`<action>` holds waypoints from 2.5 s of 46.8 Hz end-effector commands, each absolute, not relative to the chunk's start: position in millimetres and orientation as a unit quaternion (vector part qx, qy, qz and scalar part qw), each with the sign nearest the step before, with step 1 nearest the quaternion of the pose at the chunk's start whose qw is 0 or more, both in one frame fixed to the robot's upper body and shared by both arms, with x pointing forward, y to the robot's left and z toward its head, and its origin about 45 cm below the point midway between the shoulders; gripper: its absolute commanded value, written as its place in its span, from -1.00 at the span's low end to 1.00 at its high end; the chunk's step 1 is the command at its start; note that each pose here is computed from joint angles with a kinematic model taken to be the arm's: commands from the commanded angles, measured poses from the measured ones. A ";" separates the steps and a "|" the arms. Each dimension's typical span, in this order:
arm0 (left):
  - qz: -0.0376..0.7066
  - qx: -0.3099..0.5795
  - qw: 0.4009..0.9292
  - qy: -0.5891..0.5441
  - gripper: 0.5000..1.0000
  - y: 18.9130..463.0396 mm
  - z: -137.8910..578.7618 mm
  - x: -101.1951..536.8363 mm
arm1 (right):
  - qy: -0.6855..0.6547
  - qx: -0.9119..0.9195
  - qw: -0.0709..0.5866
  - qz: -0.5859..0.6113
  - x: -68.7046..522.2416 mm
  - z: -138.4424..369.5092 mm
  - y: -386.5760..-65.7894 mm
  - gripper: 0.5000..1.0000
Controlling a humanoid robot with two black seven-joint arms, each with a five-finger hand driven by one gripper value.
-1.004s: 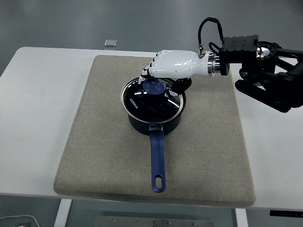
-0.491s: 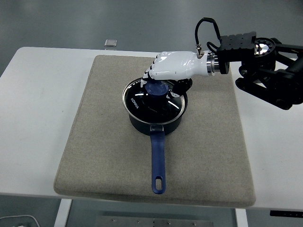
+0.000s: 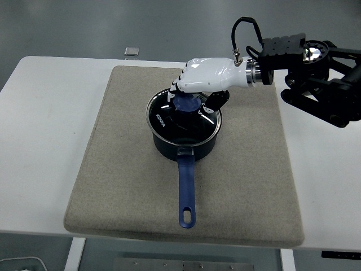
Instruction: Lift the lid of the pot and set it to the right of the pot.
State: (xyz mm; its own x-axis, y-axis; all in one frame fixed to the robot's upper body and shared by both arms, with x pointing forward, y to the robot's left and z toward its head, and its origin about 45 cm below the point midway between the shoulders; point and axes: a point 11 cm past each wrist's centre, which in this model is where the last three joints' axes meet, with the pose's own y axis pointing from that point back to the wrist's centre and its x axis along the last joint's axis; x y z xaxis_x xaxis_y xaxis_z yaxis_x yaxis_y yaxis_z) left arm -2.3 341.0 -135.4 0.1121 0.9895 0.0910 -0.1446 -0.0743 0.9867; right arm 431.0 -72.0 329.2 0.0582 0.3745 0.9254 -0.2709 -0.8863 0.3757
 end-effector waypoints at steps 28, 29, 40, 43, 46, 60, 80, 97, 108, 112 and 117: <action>0.524 0.513 0.541 0.412 1.00 341.0 -135.4 -2.3 | 0.028 0.672 0.241 0.699 440.0 348.9 -72.2 -1.00; 0.524 0.513 0.541 0.412 1.00 341.0 -135.4 -2.3 | 0.025 0.671 0.244 0.699 441.9 349.3 -73.9 -1.00; 0.524 0.512 0.542 0.412 1.00 341.0 -135.4 -2.2 | -0.013 0.660 0.277 0.698 466.8 361.3 -95.3 -1.00; 0.523 0.513 0.542 0.412 1.00 341.0 -135.5 -2.4 | -0.024 0.654 0.288 0.700 474.1 366.5 -102.3 -1.00; 0.524 0.513 0.541 0.412 1.00 341.0 -135.4 -2.3 | -0.037 0.648 0.299 0.699 481.9 370.0 -109.6 -1.00; 0.524 0.512 0.542 0.412 1.00 341.0 -135.4 -2.2 | -0.074 0.627 0.341 0.696 505.2 376.9 -139.8 -1.00; 0.523 0.513 0.542 0.412 1.00 341.0 -135.5 -2.4 | -0.067 0.591 0.413 0.689 519.2 356.6 -187.2 -1.00; 0.524 0.512 0.542 0.412 1.00 341.0 -135.4 -2.2 | -0.053 0.594 0.435 0.675 517.1 333.5 -202.9 -1.00; 0.524 0.512 0.542 0.412 1.00 341.0 -135.4 -2.2 | -0.037 0.600 0.438 0.668 511.1 310.7 -205.9 -1.00; 0.524 0.513 0.541 0.412 1.00 341.0 -135.5 -3.1 | -0.034 0.606 0.440 0.661 508.4 300.3 -208.7 -1.00; 0.524 0.512 0.542 0.412 1.00 341.0 -135.4 -2.2 | -0.033 0.611 0.442 0.656 506.6 293.6 -211.3 -1.00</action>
